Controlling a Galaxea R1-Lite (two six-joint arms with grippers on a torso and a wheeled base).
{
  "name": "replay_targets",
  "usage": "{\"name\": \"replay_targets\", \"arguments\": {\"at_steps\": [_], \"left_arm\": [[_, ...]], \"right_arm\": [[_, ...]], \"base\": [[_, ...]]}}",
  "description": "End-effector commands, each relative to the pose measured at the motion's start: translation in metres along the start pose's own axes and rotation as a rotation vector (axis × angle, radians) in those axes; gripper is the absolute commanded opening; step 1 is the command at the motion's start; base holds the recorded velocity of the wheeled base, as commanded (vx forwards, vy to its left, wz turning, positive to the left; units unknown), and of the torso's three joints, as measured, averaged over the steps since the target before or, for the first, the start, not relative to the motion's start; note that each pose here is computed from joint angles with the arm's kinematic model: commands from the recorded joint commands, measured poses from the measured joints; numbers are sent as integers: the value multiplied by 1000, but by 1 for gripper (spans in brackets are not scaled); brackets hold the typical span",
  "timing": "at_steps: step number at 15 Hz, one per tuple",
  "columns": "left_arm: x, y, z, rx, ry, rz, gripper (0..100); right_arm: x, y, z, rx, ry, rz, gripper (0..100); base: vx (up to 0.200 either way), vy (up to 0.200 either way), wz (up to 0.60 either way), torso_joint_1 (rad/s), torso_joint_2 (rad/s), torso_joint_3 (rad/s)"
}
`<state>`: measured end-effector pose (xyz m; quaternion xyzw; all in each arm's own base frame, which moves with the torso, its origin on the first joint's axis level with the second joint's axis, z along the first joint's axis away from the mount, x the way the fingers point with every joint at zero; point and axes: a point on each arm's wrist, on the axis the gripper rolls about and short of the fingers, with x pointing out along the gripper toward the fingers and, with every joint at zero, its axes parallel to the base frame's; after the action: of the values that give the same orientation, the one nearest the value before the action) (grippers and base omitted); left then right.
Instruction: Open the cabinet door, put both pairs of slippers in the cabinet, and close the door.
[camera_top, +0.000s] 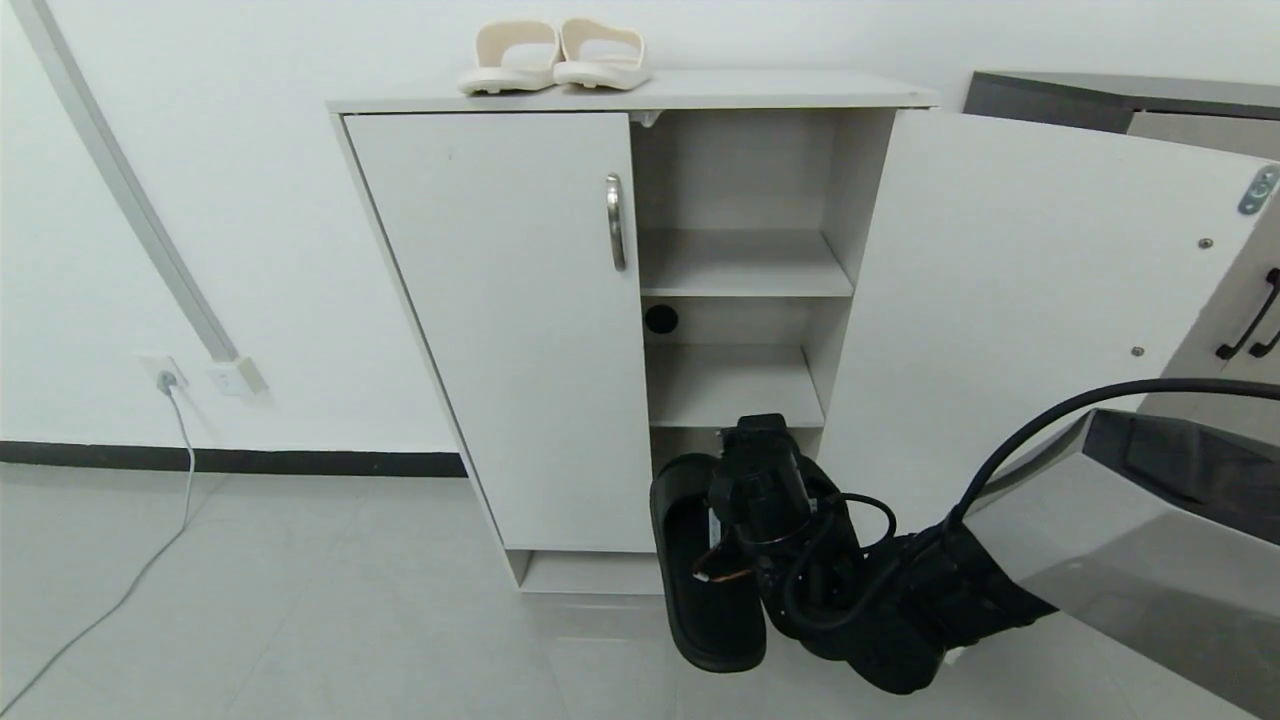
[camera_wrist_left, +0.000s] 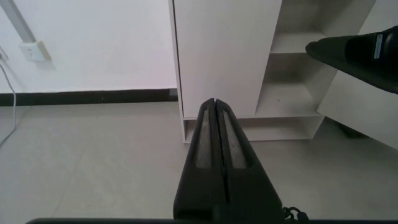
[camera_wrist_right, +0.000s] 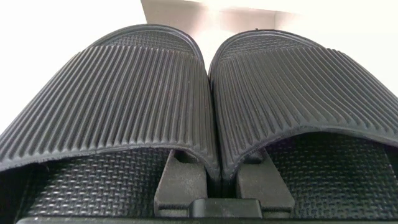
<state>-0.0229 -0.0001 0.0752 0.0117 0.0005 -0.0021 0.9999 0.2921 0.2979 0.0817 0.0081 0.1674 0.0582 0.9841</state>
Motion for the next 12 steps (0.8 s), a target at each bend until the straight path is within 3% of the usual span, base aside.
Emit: {"name": "replay_targets", "arguments": {"at_steps": [1, 12], "left_arm": [[0, 0, 0, 0, 2, 0, 0], [0, 0, 0, -2, 0, 0, 0]], "right_arm": [[3, 0, -3, -4, 5, -5, 0], [3, 2, -2, -21, -34, -24, 0]], "base": [[0, 0, 0, 2, 2, -188], [0, 0, 0, 5, 1, -196]]}}
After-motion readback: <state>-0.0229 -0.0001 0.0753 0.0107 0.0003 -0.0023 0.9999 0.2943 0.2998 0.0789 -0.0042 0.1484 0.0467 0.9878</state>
